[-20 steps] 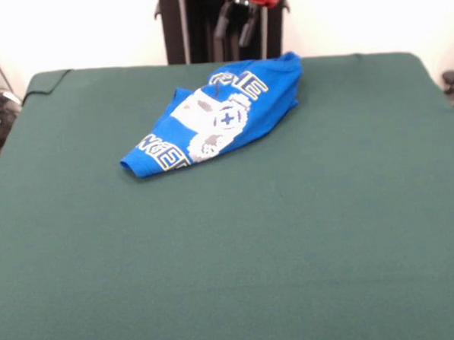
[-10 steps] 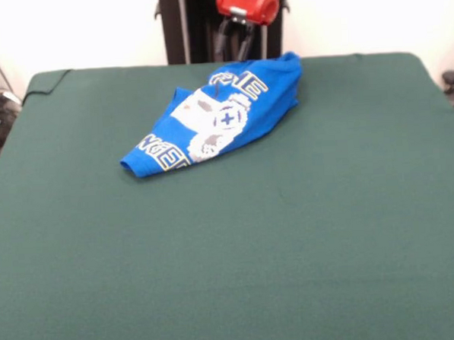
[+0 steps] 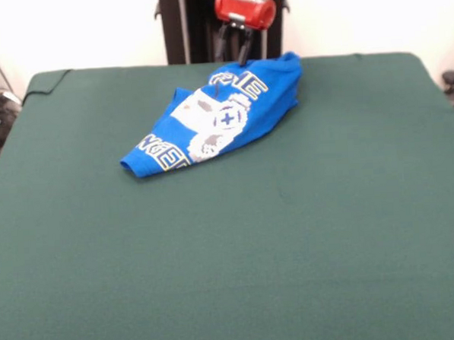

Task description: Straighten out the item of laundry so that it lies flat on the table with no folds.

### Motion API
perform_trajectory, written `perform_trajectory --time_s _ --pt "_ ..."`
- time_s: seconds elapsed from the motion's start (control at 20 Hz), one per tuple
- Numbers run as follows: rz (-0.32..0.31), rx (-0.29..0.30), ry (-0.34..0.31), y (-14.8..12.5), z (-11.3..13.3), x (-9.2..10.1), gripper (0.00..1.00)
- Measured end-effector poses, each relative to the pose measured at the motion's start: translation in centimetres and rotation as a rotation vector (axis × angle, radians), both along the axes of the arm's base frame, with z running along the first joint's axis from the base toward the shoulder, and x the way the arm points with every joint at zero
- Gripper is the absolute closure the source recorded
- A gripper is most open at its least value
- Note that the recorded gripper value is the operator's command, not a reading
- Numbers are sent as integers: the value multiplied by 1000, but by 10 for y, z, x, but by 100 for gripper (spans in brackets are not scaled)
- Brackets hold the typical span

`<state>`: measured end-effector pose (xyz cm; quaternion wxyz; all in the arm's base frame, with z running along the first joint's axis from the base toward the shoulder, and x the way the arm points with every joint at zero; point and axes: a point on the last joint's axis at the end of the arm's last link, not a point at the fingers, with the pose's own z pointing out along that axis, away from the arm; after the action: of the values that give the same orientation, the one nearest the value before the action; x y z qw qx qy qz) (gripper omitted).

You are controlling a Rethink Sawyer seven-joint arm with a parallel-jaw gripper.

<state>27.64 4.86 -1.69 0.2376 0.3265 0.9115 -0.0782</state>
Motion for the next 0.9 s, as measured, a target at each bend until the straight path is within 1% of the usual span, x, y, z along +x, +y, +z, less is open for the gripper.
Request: perform_trajectory --time_s 0.6,0.75,0.9 --pt "19 -6 56 -3 -16 -26 0" --pt "28 -4 49 -3 -18 -28 0" --pt "52 6 7 -1 -21 -23 0"
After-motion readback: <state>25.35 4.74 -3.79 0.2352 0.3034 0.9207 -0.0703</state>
